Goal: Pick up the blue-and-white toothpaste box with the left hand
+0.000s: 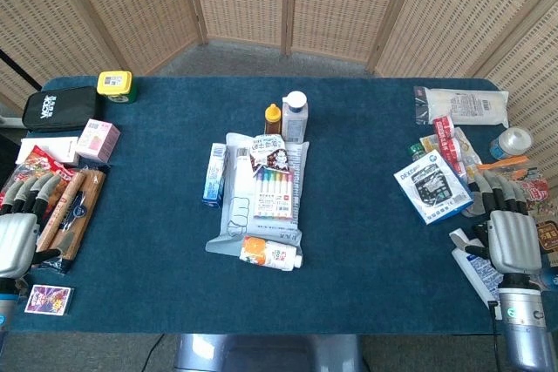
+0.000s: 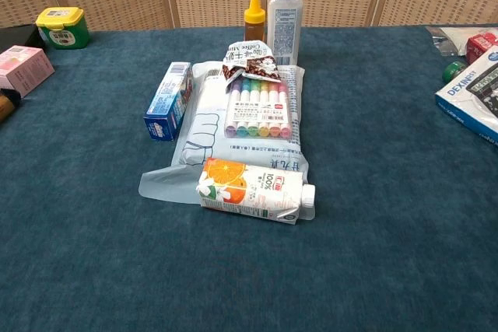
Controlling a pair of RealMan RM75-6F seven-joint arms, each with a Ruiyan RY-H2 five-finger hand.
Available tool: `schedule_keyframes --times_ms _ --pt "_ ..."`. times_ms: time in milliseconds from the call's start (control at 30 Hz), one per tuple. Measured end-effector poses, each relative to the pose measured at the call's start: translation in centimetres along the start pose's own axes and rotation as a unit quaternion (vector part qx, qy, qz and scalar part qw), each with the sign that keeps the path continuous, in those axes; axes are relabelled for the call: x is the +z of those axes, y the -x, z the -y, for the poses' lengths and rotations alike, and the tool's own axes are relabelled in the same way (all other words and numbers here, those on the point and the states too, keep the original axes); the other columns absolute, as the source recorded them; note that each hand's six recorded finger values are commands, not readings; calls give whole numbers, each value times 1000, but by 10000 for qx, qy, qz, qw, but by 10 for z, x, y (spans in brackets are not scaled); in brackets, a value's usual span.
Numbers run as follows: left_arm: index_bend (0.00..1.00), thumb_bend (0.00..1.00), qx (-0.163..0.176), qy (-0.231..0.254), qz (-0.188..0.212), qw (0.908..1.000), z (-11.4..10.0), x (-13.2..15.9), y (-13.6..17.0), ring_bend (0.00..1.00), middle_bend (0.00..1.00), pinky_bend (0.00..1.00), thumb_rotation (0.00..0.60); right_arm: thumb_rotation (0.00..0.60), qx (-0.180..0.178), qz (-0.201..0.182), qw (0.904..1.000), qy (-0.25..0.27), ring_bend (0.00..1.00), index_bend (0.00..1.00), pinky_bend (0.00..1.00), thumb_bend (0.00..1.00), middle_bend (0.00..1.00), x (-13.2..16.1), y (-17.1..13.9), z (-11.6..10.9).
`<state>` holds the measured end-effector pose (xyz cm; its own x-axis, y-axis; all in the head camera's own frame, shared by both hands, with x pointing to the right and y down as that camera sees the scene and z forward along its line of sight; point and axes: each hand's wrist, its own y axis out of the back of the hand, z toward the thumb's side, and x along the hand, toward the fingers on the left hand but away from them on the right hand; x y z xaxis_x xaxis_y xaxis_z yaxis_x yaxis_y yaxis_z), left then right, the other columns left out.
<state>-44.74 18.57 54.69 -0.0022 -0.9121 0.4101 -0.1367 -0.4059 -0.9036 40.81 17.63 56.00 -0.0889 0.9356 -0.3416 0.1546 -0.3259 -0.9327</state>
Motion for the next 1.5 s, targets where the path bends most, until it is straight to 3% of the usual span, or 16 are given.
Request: schedule_keyframes --times_ms 567,800,1167,1500 --pt "63 317 -33 -61 104 9999 -4 3 -3 0 0 0 600 600 -47 5 9999 104 0 0 0 1 0 1 -3 -1" --pt "43 319 -257 -288 255 9989 4 6 -8 0 0 0 600 600 -59 20 10000 72 0 0 0 0 0 0 -5 -3" --pt "0 319 -772 -909 708 9903 31 13 -39 0 0 0 600 600 -105 110 9999 19 0 0 0 0 0 -4 -12 -10" --pt "0 320 -888 -1323 1456 9764 48 42 -88 0 0 0 600 600 -170 152 9997 -11 0 0 0 0 0 -5 -18 -16"
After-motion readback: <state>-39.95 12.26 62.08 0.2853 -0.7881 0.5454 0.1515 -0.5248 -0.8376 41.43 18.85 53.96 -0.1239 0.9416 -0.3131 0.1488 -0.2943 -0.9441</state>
